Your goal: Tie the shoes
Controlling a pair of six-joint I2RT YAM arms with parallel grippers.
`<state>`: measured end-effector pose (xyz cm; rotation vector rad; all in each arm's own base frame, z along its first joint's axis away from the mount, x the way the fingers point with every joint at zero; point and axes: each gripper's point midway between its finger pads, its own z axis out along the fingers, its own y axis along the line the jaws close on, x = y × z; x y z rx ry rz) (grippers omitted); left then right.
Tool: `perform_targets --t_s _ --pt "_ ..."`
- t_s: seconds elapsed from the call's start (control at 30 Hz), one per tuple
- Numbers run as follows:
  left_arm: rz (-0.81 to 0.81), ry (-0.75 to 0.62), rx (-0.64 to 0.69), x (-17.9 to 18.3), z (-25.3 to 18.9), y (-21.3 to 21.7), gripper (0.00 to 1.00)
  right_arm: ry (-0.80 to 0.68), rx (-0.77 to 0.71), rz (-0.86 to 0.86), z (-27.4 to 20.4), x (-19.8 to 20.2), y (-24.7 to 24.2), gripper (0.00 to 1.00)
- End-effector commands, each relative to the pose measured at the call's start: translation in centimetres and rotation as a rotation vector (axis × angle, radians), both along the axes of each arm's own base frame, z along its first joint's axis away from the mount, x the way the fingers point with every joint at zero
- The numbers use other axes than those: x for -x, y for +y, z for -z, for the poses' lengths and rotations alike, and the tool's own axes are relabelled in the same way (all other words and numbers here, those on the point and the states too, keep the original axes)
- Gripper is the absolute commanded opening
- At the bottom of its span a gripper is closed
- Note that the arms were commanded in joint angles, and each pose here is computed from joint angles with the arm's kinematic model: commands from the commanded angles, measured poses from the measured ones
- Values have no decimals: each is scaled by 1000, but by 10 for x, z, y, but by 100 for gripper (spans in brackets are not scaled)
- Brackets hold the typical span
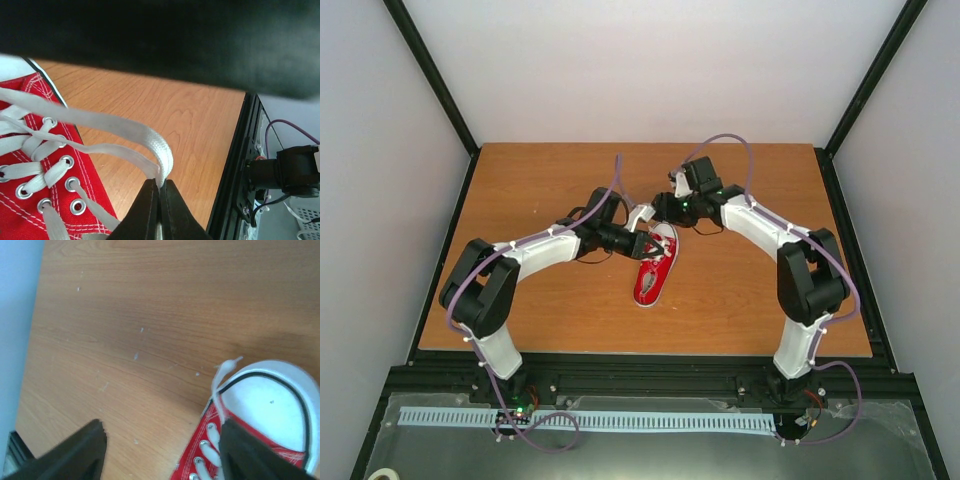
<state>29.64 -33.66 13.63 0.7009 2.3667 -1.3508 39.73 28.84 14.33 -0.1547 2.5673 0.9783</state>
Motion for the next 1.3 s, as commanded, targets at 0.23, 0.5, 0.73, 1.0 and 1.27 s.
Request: perform_targets --t_s 0.23,0.5,0.73,1.0,1.27 --pt "-59 -30 40 -11 -17 -5 1 -181 -157 -85 -45 22 -48 80" --pt "-48 -16 50 -7 -19 -5 1 -335 -358 -310 -78 72 -27 86" --pt "-42 -12 55 -4 -21 -5 1 -301 -380 -443 -67 88 -2 86" --pt "-52 -15 71 -5 -27 -5 1 -215 -377 -478 -33 105 -2 86" --pt "-53 -8 94 -6 -31 -8 1 -196 -375 -493 -19 113 0 86"
